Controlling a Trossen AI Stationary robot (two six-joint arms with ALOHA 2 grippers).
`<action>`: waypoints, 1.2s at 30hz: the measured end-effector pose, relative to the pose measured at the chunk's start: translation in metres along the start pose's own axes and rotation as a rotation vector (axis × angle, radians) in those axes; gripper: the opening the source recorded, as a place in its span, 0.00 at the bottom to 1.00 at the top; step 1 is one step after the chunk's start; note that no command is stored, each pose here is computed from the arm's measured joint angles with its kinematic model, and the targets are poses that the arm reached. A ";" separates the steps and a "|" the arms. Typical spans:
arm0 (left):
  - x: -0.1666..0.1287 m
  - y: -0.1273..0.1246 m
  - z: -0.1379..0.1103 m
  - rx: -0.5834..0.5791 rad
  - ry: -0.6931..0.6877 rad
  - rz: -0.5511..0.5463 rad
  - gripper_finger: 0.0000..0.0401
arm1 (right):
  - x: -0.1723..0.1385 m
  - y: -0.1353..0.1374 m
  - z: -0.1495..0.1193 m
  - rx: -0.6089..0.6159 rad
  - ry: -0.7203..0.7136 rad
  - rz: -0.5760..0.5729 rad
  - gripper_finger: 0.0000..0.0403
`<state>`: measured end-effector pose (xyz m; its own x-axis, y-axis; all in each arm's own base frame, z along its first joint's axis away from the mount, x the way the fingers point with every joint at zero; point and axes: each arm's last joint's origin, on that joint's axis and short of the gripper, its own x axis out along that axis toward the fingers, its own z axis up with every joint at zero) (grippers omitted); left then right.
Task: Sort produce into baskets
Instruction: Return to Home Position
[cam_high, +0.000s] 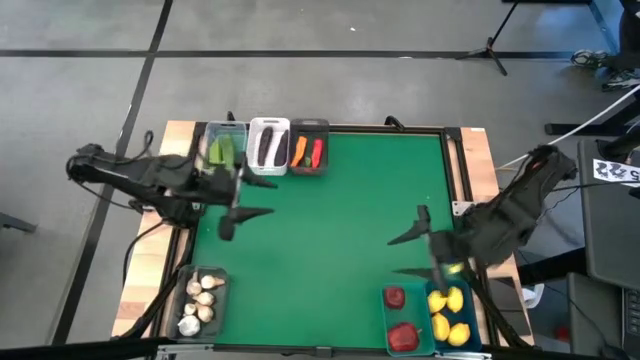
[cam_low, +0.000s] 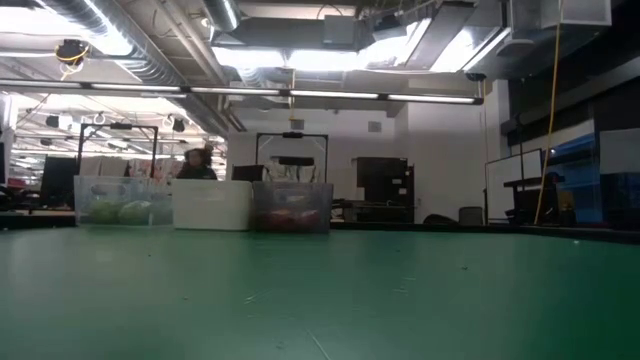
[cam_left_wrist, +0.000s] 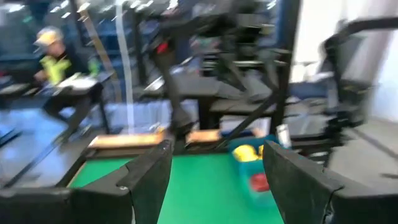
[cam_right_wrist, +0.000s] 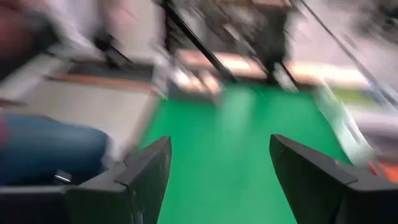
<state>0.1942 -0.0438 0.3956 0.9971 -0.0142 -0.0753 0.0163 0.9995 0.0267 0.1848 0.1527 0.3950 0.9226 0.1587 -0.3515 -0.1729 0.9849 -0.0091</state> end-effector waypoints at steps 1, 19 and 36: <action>-0.006 -0.004 0.003 0.003 -0.020 -0.025 0.62 | -0.007 -0.005 0.008 -0.011 -0.055 0.058 0.67; -0.058 -0.042 0.000 0.044 -0.062 -0.257 0.62 | -0.068 -0.077 -0.026 0.063 -0.390 0.127 0.67; -0.087 -0.025 -0.090 -0.137 -0.190 -0.218 0.61 | -0.082 -0.092 -0.107 0.170 -0.500 0.103 0.67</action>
<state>0.1007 -0.0647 0.3119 0.9675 -0.2205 0.1234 0.2337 0.9666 -0.1053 0.0886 0.0416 0.3249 0.9627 0.2278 0.1461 -0.2511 0.9532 0.1686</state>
